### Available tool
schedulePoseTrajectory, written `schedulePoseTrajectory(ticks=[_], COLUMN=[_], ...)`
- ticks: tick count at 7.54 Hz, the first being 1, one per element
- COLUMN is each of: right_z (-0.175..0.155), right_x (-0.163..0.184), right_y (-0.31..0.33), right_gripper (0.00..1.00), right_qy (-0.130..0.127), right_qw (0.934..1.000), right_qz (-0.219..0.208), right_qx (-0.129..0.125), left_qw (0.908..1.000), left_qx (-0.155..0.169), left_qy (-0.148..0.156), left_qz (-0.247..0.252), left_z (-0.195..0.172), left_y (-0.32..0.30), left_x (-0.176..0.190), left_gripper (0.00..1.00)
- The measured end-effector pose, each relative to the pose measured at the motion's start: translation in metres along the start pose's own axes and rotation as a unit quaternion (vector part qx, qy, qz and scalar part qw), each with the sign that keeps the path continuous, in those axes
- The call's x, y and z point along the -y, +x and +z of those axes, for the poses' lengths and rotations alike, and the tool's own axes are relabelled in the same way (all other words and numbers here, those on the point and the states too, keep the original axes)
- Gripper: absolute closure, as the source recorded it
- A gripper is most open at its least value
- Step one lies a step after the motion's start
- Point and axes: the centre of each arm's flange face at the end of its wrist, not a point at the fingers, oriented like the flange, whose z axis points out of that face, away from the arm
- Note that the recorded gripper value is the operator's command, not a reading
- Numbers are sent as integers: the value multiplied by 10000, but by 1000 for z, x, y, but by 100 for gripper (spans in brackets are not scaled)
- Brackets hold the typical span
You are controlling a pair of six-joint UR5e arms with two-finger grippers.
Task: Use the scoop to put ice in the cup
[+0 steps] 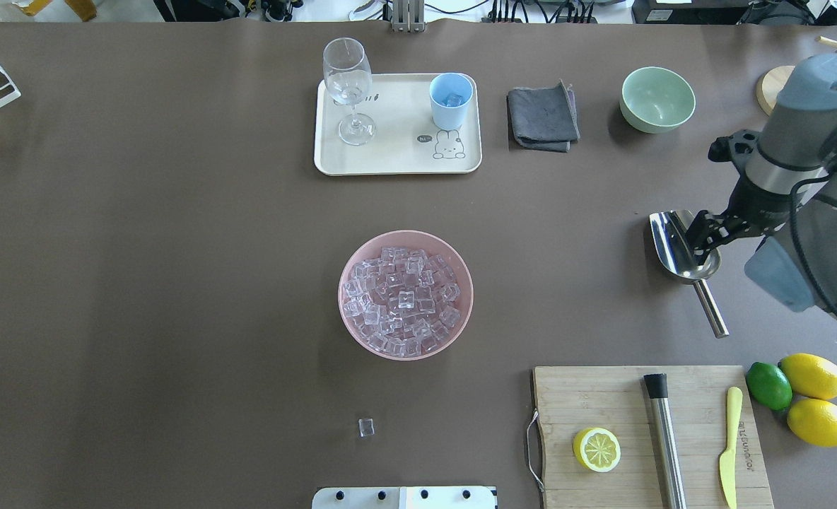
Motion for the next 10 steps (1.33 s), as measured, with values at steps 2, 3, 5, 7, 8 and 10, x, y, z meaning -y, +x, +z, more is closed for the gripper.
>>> schedulePoseTrajectory(ticks=[2,3,5,7,8,10], right_z=[-67,-103,-155,-148,-123,-105], right_x=[17,17,2,-23,-31,-36], right_y=[75,127,234,345,386,414], right_gripper=[0,0,0,0,0,0], right_qy=[546,750,1018,957,807,734], right_qw=[9980,9962,9911,9904,9909,9910], right_qz=[-297,-412,-843,-974,-1021,-1096], right_qx=[89,131,133,236,332,228], left_qw=[10000,10000,10000,10000,10000,9999], left_qx=[-1,-4,-6,1,13,118], left_qy=[5,7,4,2,4,37], left_qz=[17,27,35,23,21,29], left_z=[0,0,0,1,1,0], left_y=[2,3,2,3,3,1], left_x=[2,2,3,3,3,4], left_gripper=[2,2,2,2,2,2])
